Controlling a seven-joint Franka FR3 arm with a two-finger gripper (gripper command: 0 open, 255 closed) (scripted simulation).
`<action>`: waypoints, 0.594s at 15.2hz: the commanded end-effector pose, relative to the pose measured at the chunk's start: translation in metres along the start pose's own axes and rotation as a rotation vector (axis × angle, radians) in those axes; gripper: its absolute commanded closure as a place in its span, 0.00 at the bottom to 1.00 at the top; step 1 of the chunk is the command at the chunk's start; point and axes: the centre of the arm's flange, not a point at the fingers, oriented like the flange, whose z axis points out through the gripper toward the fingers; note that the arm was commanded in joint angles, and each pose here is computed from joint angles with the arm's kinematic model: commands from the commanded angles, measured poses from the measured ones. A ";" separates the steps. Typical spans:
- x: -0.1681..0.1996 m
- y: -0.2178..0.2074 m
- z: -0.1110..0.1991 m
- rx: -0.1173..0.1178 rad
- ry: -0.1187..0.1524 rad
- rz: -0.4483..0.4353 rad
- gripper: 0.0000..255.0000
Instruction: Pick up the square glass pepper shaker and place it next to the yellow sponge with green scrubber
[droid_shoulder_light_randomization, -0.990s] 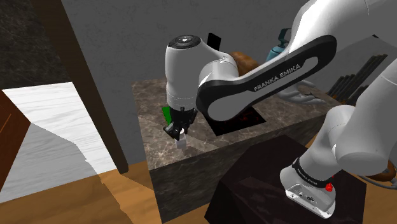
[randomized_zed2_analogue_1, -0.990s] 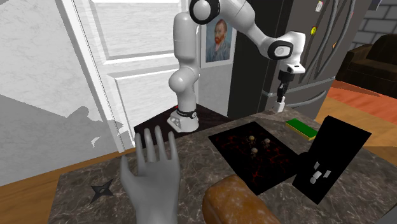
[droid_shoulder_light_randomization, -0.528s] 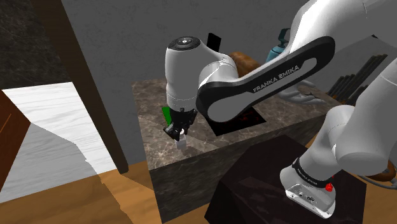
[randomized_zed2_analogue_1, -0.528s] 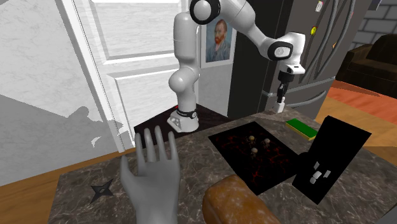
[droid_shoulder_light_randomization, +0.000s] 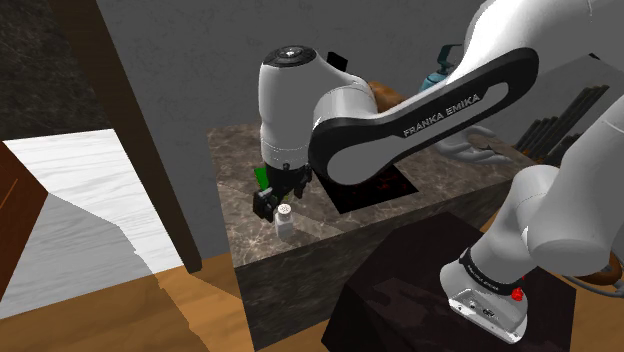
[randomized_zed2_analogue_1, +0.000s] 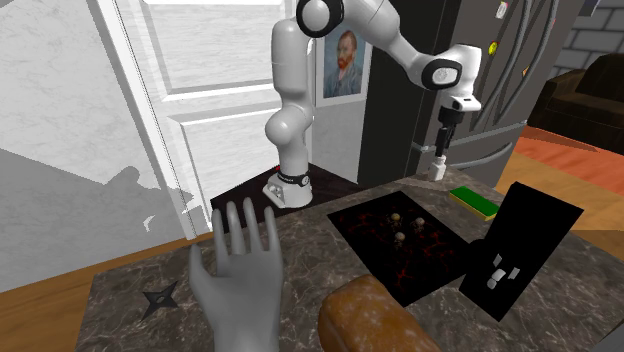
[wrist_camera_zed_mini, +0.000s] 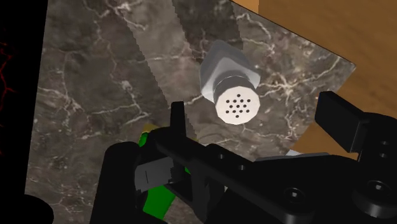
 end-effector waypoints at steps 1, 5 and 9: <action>0.000 0.001 -0.023 -0.001 -0.001 0.000 0.00; 0.000 0.001 -0.034 -0.001 -0.001 0.000 0.00; 0.000 0.001 -0.034 -0.001 -0.001 0.000 0.00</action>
